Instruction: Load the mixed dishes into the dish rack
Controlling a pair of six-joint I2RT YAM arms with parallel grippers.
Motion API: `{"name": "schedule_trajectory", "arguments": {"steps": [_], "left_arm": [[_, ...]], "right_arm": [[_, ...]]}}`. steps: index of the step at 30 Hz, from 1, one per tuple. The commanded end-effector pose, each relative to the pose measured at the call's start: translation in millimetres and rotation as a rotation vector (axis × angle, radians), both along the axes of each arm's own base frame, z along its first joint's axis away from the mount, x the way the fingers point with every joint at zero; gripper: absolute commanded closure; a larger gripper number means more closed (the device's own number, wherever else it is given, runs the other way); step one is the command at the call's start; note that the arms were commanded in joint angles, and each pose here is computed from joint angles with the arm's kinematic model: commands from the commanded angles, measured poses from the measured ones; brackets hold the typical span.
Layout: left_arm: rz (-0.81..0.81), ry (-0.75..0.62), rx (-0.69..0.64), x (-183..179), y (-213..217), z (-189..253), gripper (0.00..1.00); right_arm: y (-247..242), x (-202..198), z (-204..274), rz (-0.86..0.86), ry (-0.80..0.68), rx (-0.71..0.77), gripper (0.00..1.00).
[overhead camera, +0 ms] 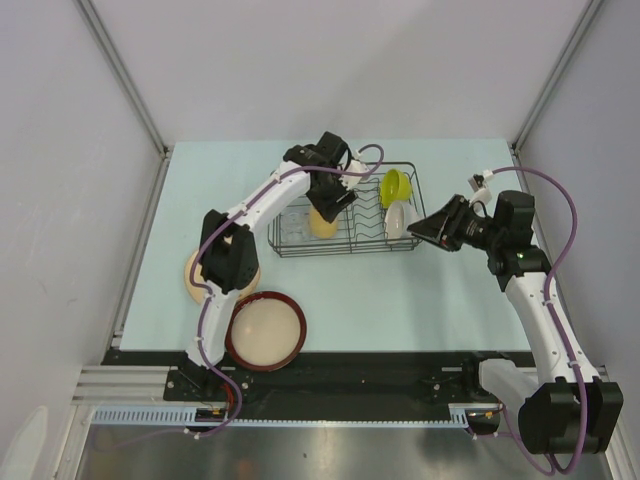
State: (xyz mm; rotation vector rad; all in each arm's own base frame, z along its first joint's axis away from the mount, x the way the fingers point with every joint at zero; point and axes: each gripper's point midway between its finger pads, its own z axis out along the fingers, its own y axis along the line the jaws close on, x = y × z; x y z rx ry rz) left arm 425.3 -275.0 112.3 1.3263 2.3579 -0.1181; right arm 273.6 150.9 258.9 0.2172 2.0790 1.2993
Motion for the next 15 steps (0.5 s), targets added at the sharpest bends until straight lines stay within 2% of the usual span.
{"name": "schedule_trajectory", "arguments": {"steps": [1, 4, 15], "left_arm": [[0.004, -0.005, -0.034, 2, -4, 7, 0.43], [0.007, -0.010, -0.027, 3, -1, 7, 0.47], [0.080, -0.143, 0.061, 41, 30, 22, 0.46]], "right_arm": [[-2, 0, 0, -0.001, -0.020, -0.014, 0.64], [-9, 3, 0, -0.027, -0.019, -0.016, 0.65], [-9, 1, 0, -0.024, -0.021, -0.019, 0.68]]}}
